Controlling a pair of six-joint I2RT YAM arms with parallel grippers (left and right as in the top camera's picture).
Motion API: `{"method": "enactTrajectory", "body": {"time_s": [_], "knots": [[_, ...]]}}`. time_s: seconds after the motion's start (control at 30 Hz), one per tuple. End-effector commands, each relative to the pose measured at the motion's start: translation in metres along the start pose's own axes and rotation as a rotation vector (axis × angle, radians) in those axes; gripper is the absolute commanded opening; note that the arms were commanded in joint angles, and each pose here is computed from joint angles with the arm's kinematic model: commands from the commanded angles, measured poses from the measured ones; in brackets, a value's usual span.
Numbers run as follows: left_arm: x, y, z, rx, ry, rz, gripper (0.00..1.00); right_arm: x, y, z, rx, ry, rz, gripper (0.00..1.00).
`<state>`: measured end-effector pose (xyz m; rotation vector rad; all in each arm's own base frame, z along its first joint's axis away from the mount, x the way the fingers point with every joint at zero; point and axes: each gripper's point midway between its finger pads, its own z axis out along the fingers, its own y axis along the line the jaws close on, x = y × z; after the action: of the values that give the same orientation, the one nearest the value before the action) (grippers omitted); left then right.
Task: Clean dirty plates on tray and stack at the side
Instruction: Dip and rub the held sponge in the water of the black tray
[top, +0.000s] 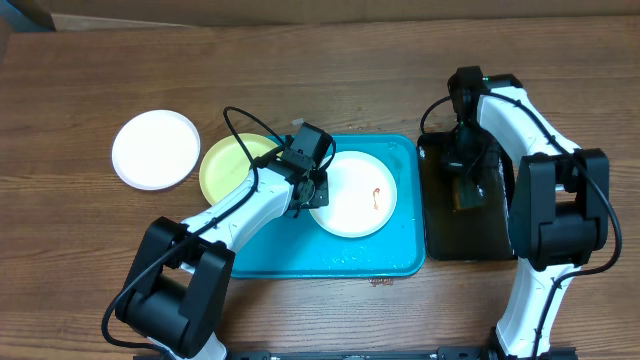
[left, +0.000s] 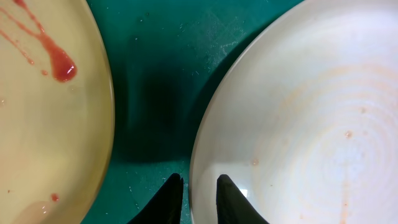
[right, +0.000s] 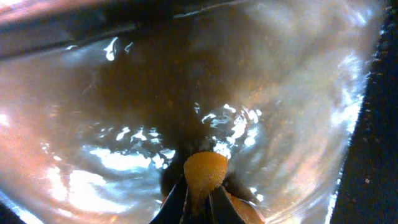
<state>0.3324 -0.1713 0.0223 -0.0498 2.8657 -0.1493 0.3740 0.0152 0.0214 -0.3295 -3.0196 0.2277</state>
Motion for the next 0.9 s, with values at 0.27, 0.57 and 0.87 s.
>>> {"method": "enactTrajectory", "body": {"time_s": [0.27, 0.57, 0.87], "knots": [[-0.010, 0.001, 0.001, -0.016, -0.023, -0.013, 0.22, 0.003, -0.001, -0.024, -0.031, -0.018, 0.006, 0.14], [-0.009, 0.002, 0.001, -0.018, -0.021, -0.012, 0.23, 0.013, -0.002, -0.017, -0.030, 0.021, 0.002, 0.56], [-0.009, 0.002, 0.001, -0.018, -0.020, -0.012, 0.26, 0.028, -0.004, -0.001, -0.014, 0.069, -0.004, 0.53]]}}
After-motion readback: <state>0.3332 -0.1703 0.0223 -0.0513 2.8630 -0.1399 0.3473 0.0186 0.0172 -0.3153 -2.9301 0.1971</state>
